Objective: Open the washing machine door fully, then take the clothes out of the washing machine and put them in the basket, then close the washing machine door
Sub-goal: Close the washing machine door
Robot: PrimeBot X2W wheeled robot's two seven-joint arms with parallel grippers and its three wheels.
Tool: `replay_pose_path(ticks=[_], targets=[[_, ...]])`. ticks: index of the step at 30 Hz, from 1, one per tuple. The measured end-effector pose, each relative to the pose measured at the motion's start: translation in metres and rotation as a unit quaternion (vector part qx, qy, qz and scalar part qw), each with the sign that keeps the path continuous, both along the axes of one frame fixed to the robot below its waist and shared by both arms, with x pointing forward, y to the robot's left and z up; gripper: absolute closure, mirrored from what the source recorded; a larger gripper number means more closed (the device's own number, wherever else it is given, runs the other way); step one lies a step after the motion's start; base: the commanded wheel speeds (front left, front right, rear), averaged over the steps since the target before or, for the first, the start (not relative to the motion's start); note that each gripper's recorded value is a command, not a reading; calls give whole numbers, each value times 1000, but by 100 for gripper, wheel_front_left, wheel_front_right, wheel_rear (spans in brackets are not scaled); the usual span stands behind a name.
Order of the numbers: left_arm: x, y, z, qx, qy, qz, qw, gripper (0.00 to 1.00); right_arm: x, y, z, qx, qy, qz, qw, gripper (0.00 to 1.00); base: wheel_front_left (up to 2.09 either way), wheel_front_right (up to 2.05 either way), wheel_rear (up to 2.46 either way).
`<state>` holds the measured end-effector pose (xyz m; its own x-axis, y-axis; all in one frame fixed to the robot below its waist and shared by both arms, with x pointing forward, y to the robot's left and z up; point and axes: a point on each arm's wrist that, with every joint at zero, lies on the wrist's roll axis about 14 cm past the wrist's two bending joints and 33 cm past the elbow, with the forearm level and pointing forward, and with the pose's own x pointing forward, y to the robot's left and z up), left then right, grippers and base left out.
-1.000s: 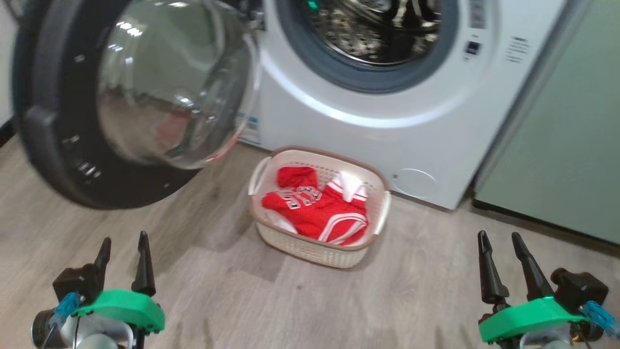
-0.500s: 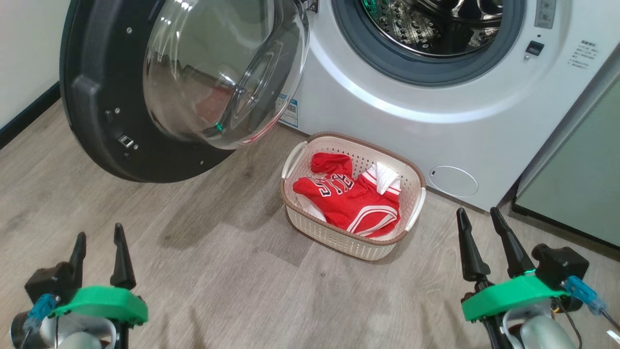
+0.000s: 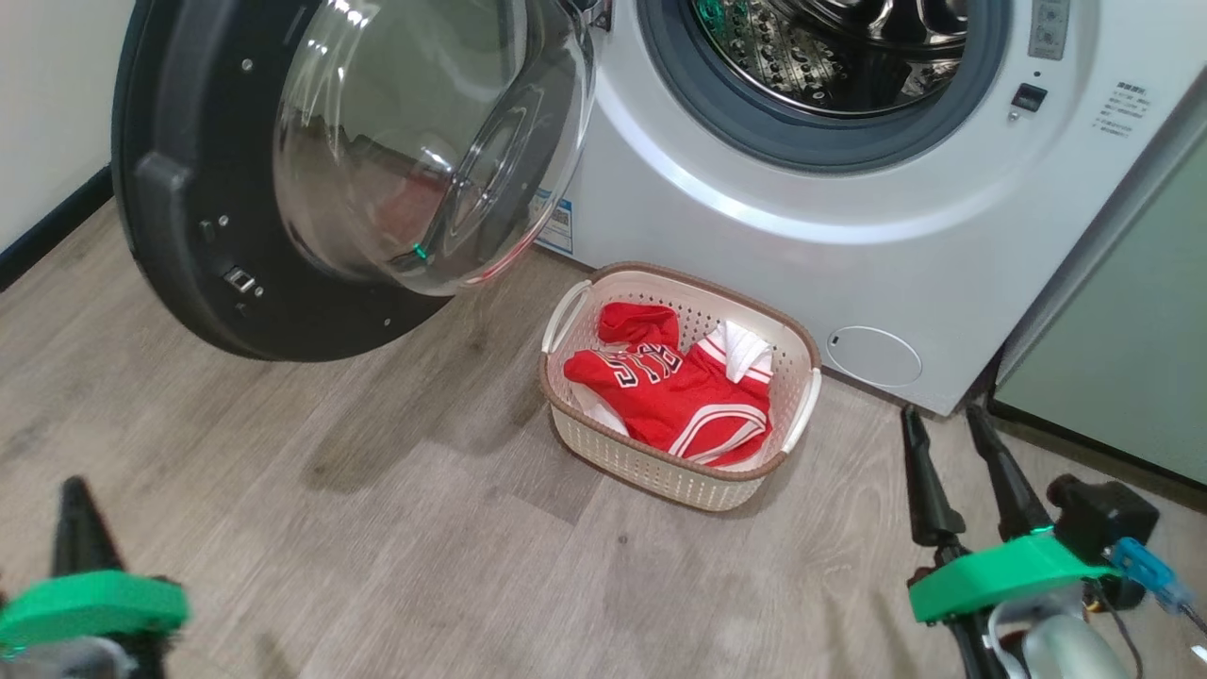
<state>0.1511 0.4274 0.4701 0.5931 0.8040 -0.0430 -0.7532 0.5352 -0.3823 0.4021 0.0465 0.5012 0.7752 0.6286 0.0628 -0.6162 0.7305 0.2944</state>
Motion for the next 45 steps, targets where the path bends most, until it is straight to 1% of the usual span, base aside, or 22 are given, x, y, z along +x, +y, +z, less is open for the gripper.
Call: replay_pose_path(ticks=[2, 4, 6, 10, 13, 16, 18, 21, 23, 27, 29, 35, 41, 45], targets=[[-8, 11, -7, -42, -13, 14, 999, 100, 2, -5, 0, 0, 0, -8, 1000, 0, 0, 0, 0], [-9, 26, -6, -91, -46, 26, 994, 100, 3, -9, 1, 2, 0, -15, 1000, 0, 0, 0, 0], [-4, 45, 3, -136, -91, 32, 986, 100, 2, -14, -1, 1, 2, -21, 1000, 0, 0, 0, 0], [11, 80, 33, -190, -171, 29, 966, 100, -3, -24, -10, 0, 16, -35, 999, 0, 0, 0, 0], [27, 94, 38, -261, -220, 32, 939, 100, -2, -31, -13, 0, 20, -46, 999, 0, 0, 0, 0], [46, 104, 44, -333, -264, 29, 905, 100, -1, -40, -16, 0, 25, -56, 998, 0, 0, 0, 0], [60, 109, 54, -366, -283, 16, 886, 100, -1, -45, -18, -1, 27, -64, 998, 0, 0, 0, 0], [81, 113, 69, -400, -305, -9, 864, 100, 0, -55, -21, -5, 29, -74, 997, 0, 0, 0, 0], [99, 107, 74, -424, -310, -34, 850, 100, 1, -63, -24, -10, 29, -80, 996, 0, 0, 0, 0], [134, 91, 81, -461, -302, -86, 830, 100, 1, -75, -28, -17, 32, -92, 995, 0, 0, 0, 0], [149, 84, 85, -471, -292, -107, 825, 100, 0, -80, -30, -20, 34, -96, 995, 0, 0, 0, 0], [180, 68, 91, -479, -265, -145, 824, 100, 2, -96, -32, -28, 33, -113, 993, 0, 0, 0, 0], [195, 61, 94, -477, -252, -162, 827, 100, 3, -103, -33, -30, 34, -120, 992, 0, 0, 0, 0], [206, 48, 102, -474, -231, -202, 825, 100, 3, -106, -34, -31, 34, -124, 991, 0, 0, 0, 0]])
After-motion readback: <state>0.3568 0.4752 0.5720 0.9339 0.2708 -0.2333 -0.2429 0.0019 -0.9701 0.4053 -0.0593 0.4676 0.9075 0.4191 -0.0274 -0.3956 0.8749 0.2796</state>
